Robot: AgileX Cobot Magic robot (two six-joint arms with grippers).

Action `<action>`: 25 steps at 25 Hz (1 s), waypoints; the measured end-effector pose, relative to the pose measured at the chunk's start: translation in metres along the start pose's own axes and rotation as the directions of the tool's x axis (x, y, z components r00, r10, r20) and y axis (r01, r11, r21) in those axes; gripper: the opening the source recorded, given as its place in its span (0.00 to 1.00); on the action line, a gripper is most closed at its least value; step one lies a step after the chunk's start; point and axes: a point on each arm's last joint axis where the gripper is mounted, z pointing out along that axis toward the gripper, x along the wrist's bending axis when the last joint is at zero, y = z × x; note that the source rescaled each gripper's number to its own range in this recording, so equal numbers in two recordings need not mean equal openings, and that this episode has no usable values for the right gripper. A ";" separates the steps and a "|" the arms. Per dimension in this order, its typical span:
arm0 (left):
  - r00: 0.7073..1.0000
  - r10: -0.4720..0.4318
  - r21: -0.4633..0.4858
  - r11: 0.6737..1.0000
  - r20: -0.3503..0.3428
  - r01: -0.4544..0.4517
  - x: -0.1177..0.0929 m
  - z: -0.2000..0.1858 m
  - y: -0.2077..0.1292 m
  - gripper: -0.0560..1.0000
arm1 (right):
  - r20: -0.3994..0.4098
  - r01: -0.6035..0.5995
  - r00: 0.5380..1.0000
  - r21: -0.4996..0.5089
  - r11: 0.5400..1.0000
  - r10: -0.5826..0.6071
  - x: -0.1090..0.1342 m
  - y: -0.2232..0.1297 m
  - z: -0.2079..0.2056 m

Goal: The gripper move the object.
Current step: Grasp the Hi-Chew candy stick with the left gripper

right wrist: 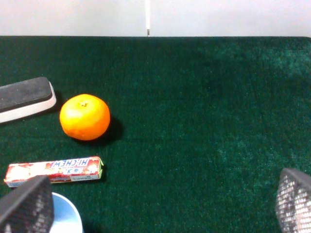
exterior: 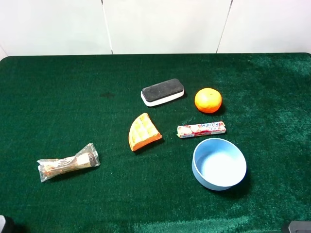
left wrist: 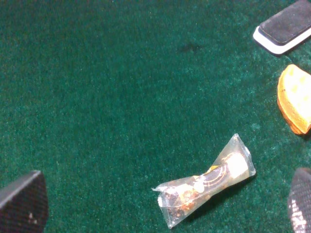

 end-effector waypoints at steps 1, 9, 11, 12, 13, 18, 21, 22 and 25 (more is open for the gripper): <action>1.000 0.000 0.000 1.000 0.000 0.000 0.000 0.000 0.000 1.00 | 0.000 0.000 1.000 0.000 1.000 0.000 0.000 0.000 0.000; 1.000 0.000 0.000 1.000 0.000 0.000 0.000 0.000 0.000 1.00 | 0.000 0.000 1.000 0.000 1.000 0.000 0.000 0.000 0.000; 1.000 0.000 0.000 1.000 0.000 0.000 0.000 0.000 0.000 1.00 | 0.000 0.000 1.000 0.000 1.000 0.000 0.000 0.000 0.000; 1.000 0.000 0.000 1.000 0.000 0.000 0.000 0.000 0.000 1.00 | 0.000 0.000 1.000 0.000 1.000 0.000 0.000 0.000 0.000; 1.000 0.000 0.000 1.000 0.000 0.000 0.000 0.000 0.000 1.00 | 0.000 0.000 1.000 0.000 1.000 0.000 0.000 0.000 0.000; 1.000 0.000 0.000 1.000 -0.002 0.000 0.000 0.000 0.000 1.00 | 0.000 0.000 1.000 0.000 1.000 0.000 0.000 0.000 0.000; 1.000 0.000 0.001 1.000 -0.009 0.000 0.001 0.000 0.000 1.00 | 0.000 0.000 1.000 0.000 1.000 0.000 0.000 0.000 0.000; 1.000 -0.001 0.001 1.000 -0.010 0.001 0.001 0.000 0.000 1.00 | 0.000 0.000 1.000 0.000 1.000 0.000 0.000 0.000 0.000; 1.000 0.000 0.001 1.000 -0.012 0.000 0.001 0.000 0.000 1.00 | 0.000 0.000 1.000 0.000 1.000 0.000 0.000 0.000 0.000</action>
